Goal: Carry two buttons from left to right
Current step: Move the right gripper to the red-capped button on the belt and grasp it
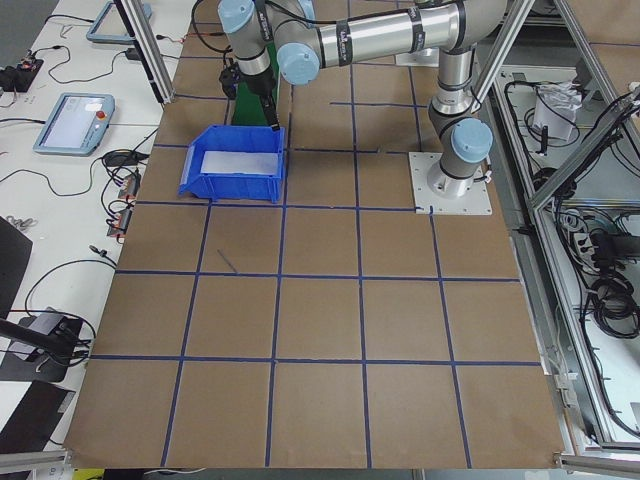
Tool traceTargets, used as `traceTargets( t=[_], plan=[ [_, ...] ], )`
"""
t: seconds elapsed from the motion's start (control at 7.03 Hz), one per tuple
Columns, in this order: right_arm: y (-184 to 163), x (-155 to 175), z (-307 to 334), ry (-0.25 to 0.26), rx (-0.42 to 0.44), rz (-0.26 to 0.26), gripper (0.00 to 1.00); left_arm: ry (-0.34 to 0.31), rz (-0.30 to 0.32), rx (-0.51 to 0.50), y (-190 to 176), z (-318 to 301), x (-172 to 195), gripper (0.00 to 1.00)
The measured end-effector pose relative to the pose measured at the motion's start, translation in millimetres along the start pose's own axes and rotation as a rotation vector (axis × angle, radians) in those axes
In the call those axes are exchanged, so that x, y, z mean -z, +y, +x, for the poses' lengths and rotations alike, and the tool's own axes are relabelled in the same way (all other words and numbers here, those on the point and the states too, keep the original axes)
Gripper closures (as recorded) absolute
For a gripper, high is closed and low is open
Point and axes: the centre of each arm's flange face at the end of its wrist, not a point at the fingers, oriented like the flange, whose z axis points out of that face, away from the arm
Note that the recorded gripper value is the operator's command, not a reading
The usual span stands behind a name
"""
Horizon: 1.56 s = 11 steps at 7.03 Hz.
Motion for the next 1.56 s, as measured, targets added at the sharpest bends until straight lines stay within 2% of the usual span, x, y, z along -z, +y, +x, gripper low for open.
traceTargets(
  t=[0.28, 0.57, 1.0, 1.28, 1.42, 1.56],
  plan=[
    [-2, -37, -51, -0.026, -0.058, 0.002, 0.29, 0.006, -0.008, 0.004, 0, -2, -4, 0.00],
    [-4, -66, -84, -0.021, -0.079, 0.012, 0.30, 0.009, -0.007, 0.005, 1, -2, -4, 0.00],
    [-7, -80, -100, 0.034, -0.080, 0.029, 0.30, 0.009, -0.006, 0.005, 1, -2, -4, 0.00],
    [-12, -87, -107, 0.051, -0.083, 0.035, 0.30, 0.008, -0.007, 0.003, 0, -2, -4, 0.00],
    [-15, -92, -108, 0.052, -0.084, 0.034, 0.32, 0.006, -0.006, 0.004, 0, -3, -4, 0.00],
    [-17, -99, -108, 0.052, -0.085, 0.031, 0.41, 0.005, -0.005, 0.007, 0, -6, -3, 0.00]
  ],
)
